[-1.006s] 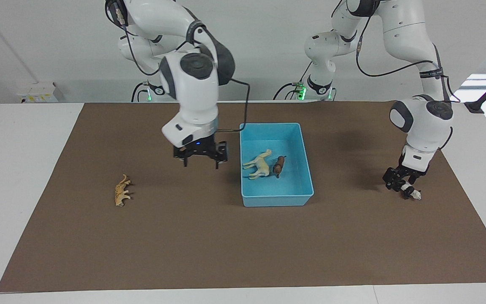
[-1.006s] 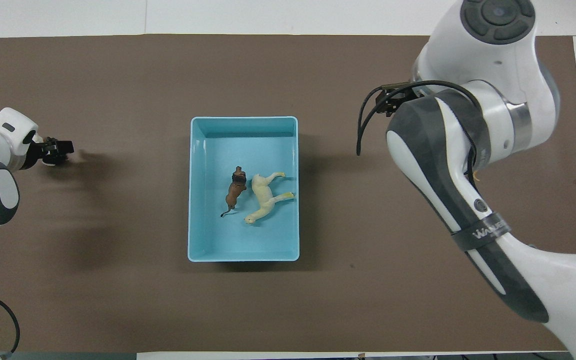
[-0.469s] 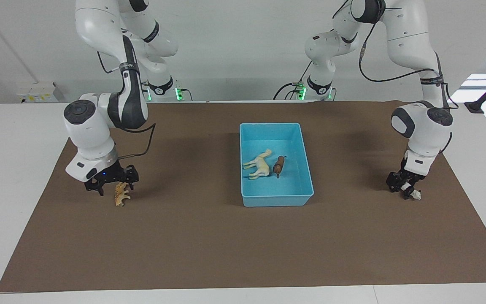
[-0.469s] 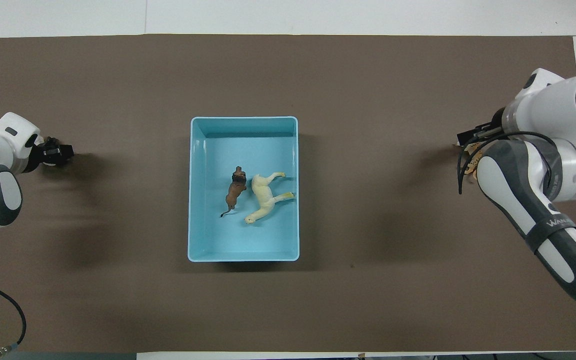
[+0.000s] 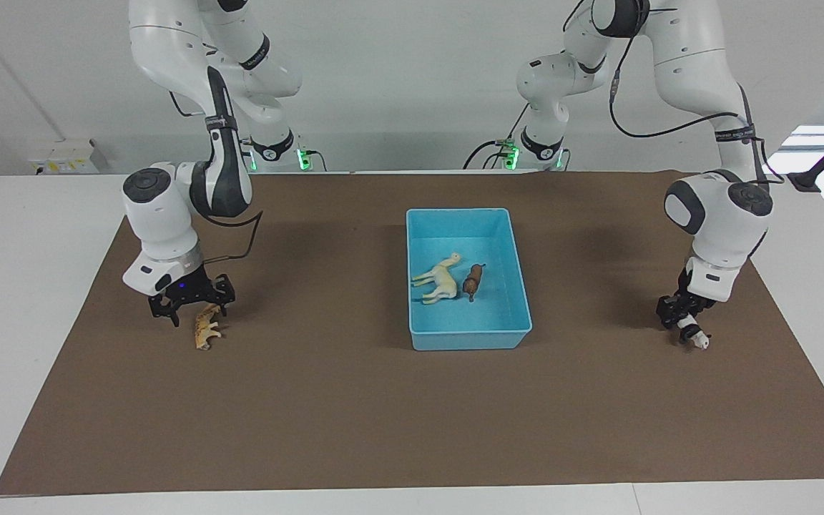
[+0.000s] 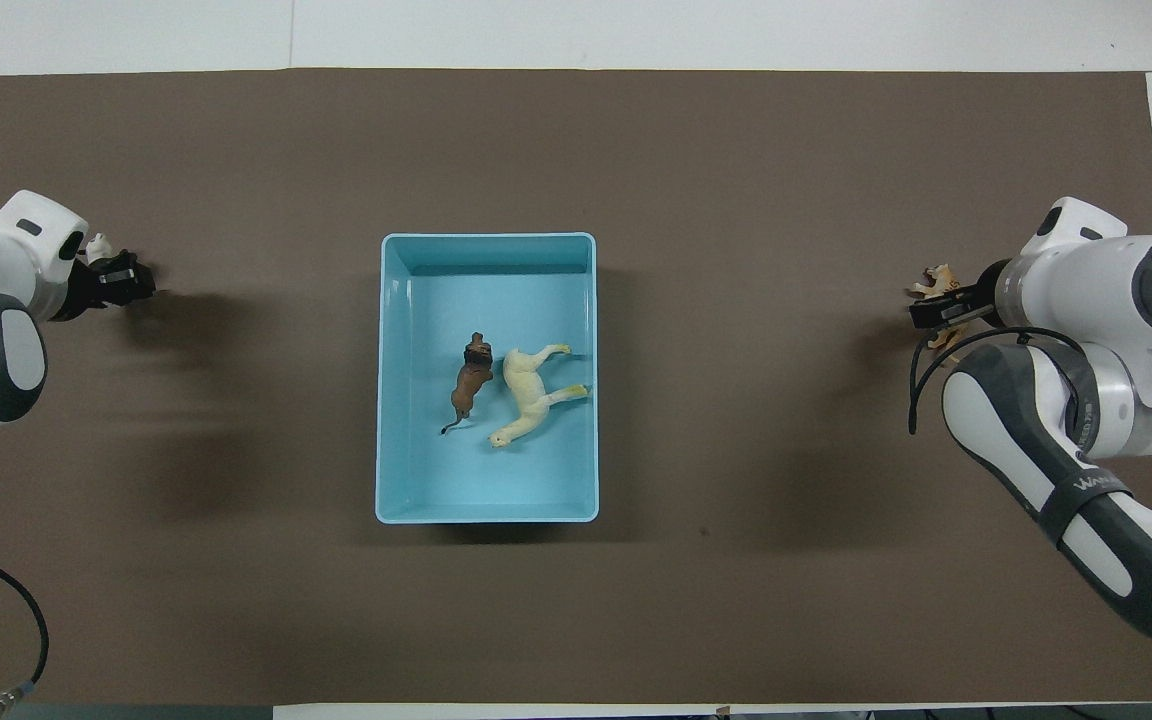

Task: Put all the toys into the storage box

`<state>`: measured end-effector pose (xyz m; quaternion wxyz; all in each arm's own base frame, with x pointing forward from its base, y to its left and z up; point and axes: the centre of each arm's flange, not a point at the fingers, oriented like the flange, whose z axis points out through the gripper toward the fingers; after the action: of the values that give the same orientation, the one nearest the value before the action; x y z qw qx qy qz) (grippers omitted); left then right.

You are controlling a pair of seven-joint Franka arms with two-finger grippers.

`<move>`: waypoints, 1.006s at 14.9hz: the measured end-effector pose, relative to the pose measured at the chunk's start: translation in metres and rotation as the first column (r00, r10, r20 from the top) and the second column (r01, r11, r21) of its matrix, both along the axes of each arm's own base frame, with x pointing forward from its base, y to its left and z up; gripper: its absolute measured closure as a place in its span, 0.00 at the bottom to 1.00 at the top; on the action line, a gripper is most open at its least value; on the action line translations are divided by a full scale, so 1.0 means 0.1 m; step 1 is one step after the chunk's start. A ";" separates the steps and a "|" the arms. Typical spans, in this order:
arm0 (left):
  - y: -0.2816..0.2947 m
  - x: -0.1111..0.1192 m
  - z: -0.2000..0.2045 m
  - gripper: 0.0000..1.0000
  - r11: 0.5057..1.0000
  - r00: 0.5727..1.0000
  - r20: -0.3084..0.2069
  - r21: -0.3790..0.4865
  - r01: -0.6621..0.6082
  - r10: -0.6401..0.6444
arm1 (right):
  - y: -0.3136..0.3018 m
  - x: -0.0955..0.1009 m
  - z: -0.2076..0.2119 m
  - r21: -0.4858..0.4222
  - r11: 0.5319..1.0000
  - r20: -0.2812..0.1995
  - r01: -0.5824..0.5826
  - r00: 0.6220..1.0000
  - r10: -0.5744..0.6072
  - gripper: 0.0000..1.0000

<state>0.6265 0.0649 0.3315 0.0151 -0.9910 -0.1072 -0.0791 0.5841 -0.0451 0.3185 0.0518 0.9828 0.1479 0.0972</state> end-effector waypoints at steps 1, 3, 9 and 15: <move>-0.38 0.04 0.22 0.45 0.999 0.999 -0.016 -0.012 -0.036 0.035 | -0.04 0.00 -0.04 0.000 1.000 0.004 -0.001 1.000 0.001 0.00; -1.31 -0.06 0.62 0.45 0.994 0.994 -0.032 -0.032 -0.102 0.101 | -0.13 0.00 -0.13 0.001 1.000 0.006 0.000 1.000 0.000 0.00; -3.04 -0.65 0.92 0.45 0.966 0.969 -0.043 -0.077 -0.247 0.244 | -0.16 0.01 -0.33 0.008 1.000 0.033 -0.003 0.999 0.003 0.00; -3.65 -1.04 0.72 0.46 0.968 0.972 -0.049 -0.092 -0.233 0.229 | -0.23 0.01 -0.35 0.010 1.000 0.071 -0.012 0.997 0.012 0.42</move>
<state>0.5221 -0.3004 0.4035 -0.0221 -0.9726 -0.2253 -0.0529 0.5847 -0.0678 0.2837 0.0512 0.9781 0.1514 0.1332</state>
